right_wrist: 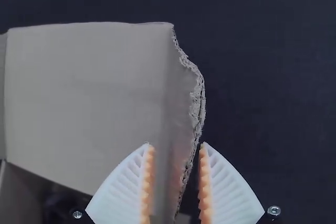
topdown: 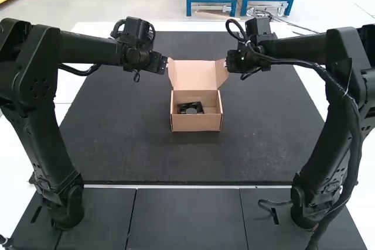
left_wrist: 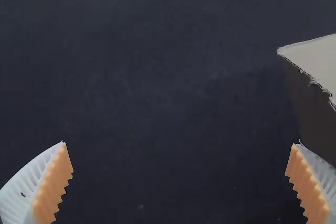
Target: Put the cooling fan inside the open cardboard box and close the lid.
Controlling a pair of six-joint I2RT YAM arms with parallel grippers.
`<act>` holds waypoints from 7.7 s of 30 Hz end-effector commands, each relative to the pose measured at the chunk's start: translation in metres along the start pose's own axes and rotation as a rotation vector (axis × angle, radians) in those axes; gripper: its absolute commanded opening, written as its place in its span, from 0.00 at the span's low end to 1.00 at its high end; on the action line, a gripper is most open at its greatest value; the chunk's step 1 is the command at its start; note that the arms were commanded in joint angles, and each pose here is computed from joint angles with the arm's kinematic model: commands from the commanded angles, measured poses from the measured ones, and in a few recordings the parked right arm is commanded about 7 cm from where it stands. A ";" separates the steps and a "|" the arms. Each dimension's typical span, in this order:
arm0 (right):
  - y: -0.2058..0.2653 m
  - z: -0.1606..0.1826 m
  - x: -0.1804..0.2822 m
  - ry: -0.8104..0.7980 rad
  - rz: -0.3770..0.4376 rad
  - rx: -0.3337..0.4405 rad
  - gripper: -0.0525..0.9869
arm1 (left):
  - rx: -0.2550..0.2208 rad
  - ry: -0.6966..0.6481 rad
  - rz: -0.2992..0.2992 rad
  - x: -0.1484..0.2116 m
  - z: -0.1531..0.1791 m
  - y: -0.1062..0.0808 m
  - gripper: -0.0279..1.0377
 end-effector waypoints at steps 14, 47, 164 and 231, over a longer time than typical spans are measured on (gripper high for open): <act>0.002 0.000 -0.003 0.003 -0.032 -0.012 0.06 | -0.010 -0.037 0.021 0.004 -0.014 -0.010 0.93; 0.033 0.045 0.015 -0.055 -0.136 -0.001 0.04 | 0.003 -0.028 0.078 0.029 -0.004 -0.032 0.93; 0.040 0.117 0.058 0.081 -0.140 0.130 0.92 | -0.127 0.120 0.205 0.113 0.102 -0.047 0.93; 0.057 0.038 0.160 -0.008 -0.147 0.272 0.92 | -0.166 0.106 0.182 0.056 -0.023 -0.070 0.93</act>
Point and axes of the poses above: each hand's point on the last joint's axis, 136 mm out from that joint toward the fingers, its own x axis back along the fingers, its own y axis along the line the jaws close on, z = x × y, the point moved 7 cm from there along x, back along the fingers, and after that the axes turned 2 degrees about -x, right-handed, at the moved point
